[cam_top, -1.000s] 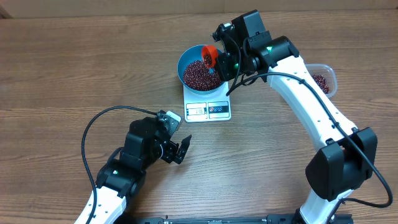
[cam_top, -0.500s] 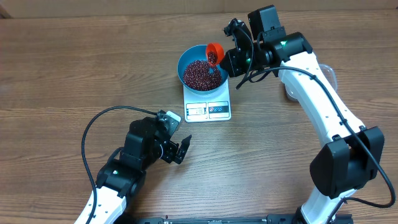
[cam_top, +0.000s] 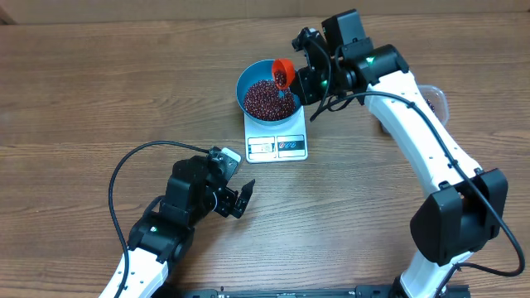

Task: Scoop item into bowl and weigh 150g on scale
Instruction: 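Hold the scoop over the bowl and shake out beans gradually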

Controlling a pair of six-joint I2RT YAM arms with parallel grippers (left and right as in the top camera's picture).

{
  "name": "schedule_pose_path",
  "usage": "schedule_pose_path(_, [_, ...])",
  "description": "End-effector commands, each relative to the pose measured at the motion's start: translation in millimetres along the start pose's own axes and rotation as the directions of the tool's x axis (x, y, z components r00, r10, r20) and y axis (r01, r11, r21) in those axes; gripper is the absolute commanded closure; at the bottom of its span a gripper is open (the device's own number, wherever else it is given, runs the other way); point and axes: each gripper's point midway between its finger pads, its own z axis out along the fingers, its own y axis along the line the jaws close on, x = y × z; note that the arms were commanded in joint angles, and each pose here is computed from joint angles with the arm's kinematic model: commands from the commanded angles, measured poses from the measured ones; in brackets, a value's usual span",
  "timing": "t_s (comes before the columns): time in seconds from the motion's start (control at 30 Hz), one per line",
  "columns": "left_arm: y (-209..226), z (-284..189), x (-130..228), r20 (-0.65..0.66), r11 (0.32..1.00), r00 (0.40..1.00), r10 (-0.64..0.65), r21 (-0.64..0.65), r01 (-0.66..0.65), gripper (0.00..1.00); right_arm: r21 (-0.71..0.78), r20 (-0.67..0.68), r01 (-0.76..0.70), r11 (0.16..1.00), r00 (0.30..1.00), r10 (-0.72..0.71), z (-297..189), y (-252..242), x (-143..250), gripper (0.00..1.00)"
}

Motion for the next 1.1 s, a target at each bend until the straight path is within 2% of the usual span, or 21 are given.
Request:
schedule_pose_path(0.0, [-2.0, 1.1, 2.5, -0.004, 1.000, 1.000, -0.002, 0.010, 0.002, 0.01, 0.085, 0.035, 0.040, 0.996, 0.998, -0.043, -10.5, 1.3, -11.6, 0.96])
schedule_pose_path(0.7, [-1.9, 1.1, 2.5, -0.004, 1.000, 1.000, -0.002, 0.009, 0.002, 0.01, 0.125, 0.009, 0.084, 0.989, 0.996, -0.086, -8.2, 3.3, -6.7, 0.96])
schedule_pose_path(0.87, [-1.9, 1.1, 2.4, -0.004, 1.000, 1.000, -0.002, 0.009, 0.002, 0.00, 0.054, 0.018, 0.073, 0.996, 0.997, -0.074, -8.9, 9.9, -7.6, 0.96])
schedule_pose_path(1.07, [-2.0, 1.1, 2.5, -0.004, 1.000, 1.000, -0.002, 0.010, 0.002, 0.00, 0.036, 0.022, 0.062, 0.997, 0.998, -0.062, -10.2, 8.8, -7.9, 0.96])
